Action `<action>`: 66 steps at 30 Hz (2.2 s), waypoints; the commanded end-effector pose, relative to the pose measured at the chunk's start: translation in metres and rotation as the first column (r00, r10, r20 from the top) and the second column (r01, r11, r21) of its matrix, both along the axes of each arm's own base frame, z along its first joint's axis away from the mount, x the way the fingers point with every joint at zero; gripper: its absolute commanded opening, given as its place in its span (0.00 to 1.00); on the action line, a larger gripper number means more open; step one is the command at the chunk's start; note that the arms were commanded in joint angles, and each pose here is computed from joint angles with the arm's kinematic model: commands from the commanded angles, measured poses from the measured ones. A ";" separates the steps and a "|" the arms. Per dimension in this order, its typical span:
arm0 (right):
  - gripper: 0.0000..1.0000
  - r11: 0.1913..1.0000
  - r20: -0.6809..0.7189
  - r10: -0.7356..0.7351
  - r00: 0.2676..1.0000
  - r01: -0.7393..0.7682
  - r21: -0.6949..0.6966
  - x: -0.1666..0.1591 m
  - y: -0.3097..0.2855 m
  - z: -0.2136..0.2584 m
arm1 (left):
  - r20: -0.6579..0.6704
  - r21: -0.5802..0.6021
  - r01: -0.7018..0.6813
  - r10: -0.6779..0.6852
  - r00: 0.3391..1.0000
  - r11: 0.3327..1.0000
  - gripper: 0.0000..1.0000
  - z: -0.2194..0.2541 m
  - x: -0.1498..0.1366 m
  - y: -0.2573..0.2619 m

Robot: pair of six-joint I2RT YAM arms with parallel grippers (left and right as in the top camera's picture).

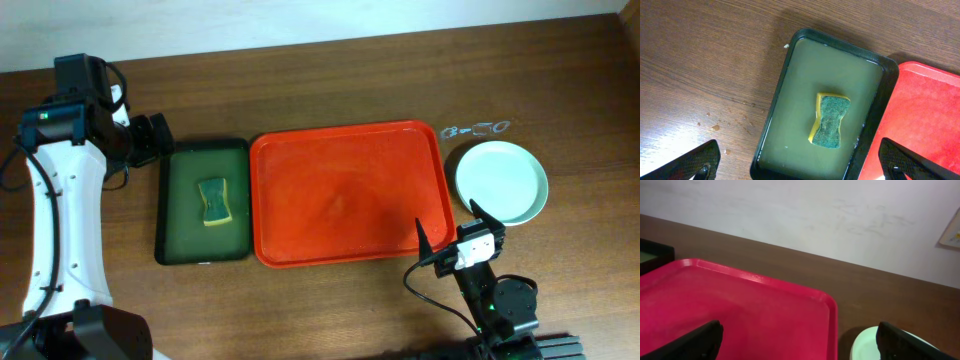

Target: Clean dirty plates on tray and stack at the side

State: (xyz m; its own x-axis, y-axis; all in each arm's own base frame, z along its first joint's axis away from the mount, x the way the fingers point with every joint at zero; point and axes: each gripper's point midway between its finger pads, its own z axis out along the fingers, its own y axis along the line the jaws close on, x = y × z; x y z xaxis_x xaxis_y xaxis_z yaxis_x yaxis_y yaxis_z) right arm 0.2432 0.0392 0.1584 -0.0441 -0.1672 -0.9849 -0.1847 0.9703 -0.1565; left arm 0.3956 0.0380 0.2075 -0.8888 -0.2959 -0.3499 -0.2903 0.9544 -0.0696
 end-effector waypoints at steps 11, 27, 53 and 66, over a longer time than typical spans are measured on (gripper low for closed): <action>0.98 1.000 0.000 0.008 1.000 -0.008 -0.005 0.000 0.001 -0.002 | 0.003 -0.008 0.000 0.000 1.000 1.000 0.99 0.000 0.001 -0.001; 0.98 1.000 0.001 0.008 1.000 -0.008 -0.005 0.000 0.001 -0.002 | 0.003 -0.008 0.000 0.000 1.000 1.000 0.99 0.000 0.001 -0.001; 0.98 1.000 0.001 0.008 1.000 -0.008 -0.005 0.000 0.001 -0.002 | 0.451 0.069 -0.044 0.008 0.892 0.997 0.99 0.176 -0.185 -0.010; 0.98 1.000 0.000 0.008 1.000 -0.008 -0.005 0.000 0.001 -0.002 | 0.481 0.070 -0.006 -0.029 0.876 0.997 0.99 0.138 -0.255 -0.022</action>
